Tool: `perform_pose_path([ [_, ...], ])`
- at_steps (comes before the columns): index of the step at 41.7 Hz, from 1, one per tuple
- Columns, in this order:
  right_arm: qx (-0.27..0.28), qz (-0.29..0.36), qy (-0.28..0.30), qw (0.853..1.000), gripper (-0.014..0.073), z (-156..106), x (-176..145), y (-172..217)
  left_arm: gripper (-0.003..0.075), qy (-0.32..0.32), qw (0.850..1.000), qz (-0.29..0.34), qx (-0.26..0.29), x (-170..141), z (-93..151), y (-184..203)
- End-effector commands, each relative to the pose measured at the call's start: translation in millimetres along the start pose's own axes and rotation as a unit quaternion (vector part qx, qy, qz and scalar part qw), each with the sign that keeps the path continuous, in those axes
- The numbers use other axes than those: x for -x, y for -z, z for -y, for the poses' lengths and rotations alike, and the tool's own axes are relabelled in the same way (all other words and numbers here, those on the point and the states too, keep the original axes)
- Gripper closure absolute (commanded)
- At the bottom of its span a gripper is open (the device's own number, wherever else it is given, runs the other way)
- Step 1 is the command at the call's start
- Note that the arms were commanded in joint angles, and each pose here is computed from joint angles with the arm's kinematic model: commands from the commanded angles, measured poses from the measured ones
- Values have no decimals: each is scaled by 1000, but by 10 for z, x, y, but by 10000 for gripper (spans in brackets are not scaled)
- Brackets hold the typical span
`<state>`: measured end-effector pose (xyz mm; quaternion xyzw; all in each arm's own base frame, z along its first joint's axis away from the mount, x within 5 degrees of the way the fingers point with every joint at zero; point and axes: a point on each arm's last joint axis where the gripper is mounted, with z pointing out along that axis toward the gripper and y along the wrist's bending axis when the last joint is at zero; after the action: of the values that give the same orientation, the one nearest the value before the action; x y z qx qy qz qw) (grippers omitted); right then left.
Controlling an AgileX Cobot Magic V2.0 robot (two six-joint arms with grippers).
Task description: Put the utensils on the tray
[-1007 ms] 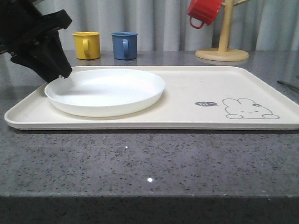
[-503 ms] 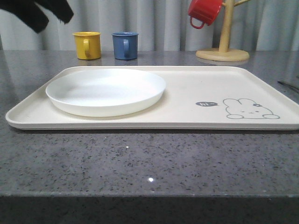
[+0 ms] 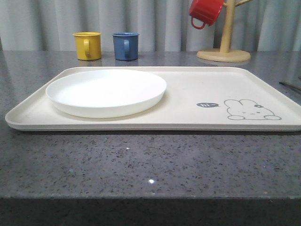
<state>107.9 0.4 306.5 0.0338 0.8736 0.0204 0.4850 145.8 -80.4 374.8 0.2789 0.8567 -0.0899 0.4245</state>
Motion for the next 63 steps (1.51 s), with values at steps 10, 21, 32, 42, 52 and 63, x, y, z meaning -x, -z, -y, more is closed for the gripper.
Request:
perform_pose_path([
  [10, -2, 42, 3, 999, 144, 0, 152, 41, 313, 34, 993, 116, 11, -433, 71, 567],
  [21, -1, 52, 3, 999, 144, -2, 170, 43, 313, 34, 989, 142, 13, -536, 87, 698],
  [32, 17, -3, 13, 1000, 151, -72, 279, -5, 313, 34, 989, 144, 13, -533, 86, 699],
  [42, 7, -121, 20, 992, 151, -115, 542, -211, 313, 34, 989, 144, 13, -533, 86, 699],
  [52, 2, -205, 19, 979, 151, -164, 817, -583, 313, 34, 989, 144, 13, -533, 86, 699],
  [63, 3, -277, 30, 960, 151, -213, 1017, -1006, 313, 34, 989, 144, 13, -533, 86, 699],
])
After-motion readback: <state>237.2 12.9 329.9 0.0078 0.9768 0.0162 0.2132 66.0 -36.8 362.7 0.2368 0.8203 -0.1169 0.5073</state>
